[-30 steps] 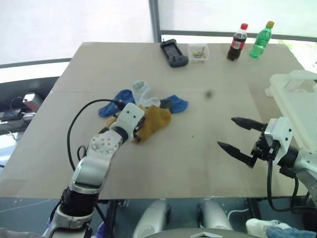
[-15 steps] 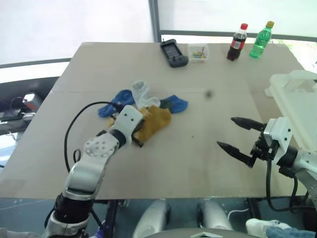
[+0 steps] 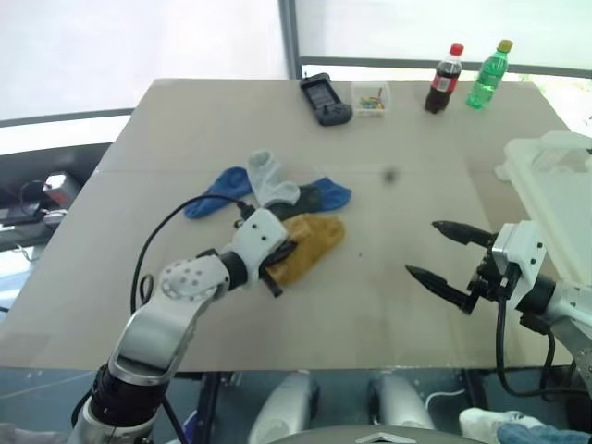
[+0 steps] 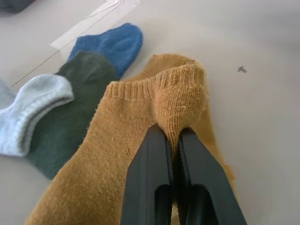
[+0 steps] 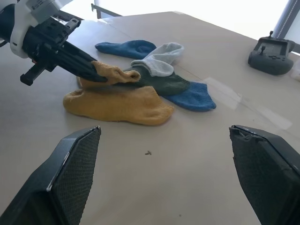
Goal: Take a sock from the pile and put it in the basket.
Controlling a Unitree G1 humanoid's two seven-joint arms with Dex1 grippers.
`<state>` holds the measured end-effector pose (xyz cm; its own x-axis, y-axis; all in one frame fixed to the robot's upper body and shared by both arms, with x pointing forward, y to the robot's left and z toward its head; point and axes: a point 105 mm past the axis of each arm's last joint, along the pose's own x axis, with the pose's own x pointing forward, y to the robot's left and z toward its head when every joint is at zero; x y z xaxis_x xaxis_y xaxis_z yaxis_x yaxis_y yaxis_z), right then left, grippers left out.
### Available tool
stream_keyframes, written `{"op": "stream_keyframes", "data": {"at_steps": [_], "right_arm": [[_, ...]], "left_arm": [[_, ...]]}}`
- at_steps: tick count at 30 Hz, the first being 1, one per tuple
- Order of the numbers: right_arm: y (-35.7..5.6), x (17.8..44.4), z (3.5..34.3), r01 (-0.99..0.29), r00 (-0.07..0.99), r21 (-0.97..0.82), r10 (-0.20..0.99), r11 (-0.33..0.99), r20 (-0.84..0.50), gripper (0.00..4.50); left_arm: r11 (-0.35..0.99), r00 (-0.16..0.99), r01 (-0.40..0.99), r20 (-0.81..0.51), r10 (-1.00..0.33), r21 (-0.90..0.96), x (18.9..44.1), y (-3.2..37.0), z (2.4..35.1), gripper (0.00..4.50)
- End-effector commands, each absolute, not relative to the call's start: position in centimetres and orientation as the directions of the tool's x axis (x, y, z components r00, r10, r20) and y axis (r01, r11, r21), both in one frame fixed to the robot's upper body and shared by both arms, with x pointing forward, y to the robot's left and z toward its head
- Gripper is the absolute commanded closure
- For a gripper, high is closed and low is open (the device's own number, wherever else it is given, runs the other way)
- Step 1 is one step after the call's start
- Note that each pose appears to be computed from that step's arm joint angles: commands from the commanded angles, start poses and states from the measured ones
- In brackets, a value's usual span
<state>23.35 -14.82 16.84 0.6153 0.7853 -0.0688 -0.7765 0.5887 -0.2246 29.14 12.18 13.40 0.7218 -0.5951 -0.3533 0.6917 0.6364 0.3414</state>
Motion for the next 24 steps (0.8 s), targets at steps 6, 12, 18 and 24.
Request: {"op": "stream_keyframes", "data": {"at_steps": [6,12,18,24], "right_arm": [[-14.8,22.7,17.9,-0.759,0.625,-0.261,0.780,0.597,-0.035,0.00],[-14.9,22.7,18.0,-0.754,0.630,-0.264,0.776,0.601,-0.034,0.00],[-15.1,22.9,18.1,-0.749,0.635,-0.269,0.771,0.605,-0.034,0.00],[-15.5,22.6,18.2,-0.739,0.649,-0.275,0.760,0.615,-0.042,0.00]], "left_arm": [[0.578,0.650,0.760,-0.341,-0.679,0.297,28.3,10.4,14.4,4.43],[0.529,0.564,0.825,-0.362,-0.742,0.198,27.2,9.4,14.3,4.43],[0.472,0.473,0.876,-0.375,-0.797,0.103,27.6,7.7,14.7,4.43],[0.420,0.384,0.907,-0.388,-0.838,-0.010,28.6,4.4,15.0,4.43]]}}
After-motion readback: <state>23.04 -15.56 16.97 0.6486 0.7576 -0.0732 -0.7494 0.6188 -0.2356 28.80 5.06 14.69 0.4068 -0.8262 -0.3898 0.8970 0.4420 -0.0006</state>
